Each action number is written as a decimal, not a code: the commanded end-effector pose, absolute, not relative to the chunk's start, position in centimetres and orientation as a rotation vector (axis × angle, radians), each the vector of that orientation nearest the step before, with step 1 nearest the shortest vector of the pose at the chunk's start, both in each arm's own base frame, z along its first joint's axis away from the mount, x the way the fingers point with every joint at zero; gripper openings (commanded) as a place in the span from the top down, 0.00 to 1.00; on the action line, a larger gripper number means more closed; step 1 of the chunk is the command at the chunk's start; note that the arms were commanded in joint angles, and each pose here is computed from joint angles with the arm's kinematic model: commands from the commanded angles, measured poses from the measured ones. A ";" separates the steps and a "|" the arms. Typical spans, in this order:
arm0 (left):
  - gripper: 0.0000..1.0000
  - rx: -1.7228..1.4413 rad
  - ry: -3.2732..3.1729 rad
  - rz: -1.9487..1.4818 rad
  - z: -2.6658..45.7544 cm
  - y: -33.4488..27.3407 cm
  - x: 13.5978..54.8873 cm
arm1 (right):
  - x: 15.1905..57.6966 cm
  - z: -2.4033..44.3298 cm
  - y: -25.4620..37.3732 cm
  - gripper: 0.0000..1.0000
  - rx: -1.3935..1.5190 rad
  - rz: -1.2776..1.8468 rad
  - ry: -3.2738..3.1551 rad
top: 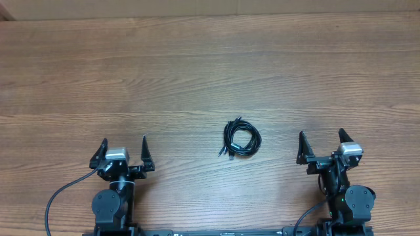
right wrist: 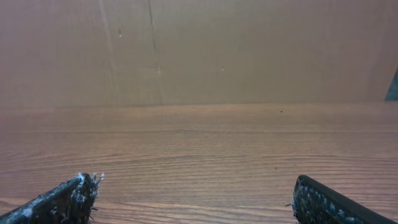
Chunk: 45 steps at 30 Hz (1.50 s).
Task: Untangle cables
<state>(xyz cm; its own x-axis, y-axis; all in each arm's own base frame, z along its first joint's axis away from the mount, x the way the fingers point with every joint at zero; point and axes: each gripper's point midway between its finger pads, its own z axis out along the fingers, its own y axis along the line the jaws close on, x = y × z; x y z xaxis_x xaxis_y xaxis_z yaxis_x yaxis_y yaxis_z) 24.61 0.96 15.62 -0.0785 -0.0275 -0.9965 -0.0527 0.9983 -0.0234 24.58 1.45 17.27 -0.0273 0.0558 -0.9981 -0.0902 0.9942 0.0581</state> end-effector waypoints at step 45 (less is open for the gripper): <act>0.00 -0.062 1.644 0.006 15.7 0.8 24.6 | 20.9 19.6 10.5 0.00 0.034 1.092 1.596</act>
<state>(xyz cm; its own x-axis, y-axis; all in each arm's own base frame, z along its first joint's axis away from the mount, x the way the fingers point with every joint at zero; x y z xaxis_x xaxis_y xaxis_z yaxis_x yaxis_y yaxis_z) 24.61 0.96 15.61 -0.0788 -0.0275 -0.9965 -0.0527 0.9983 -0.0234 22.08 8.89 18.87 -0.2508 0.4718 -0.8453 -0.4624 0.7087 0.5328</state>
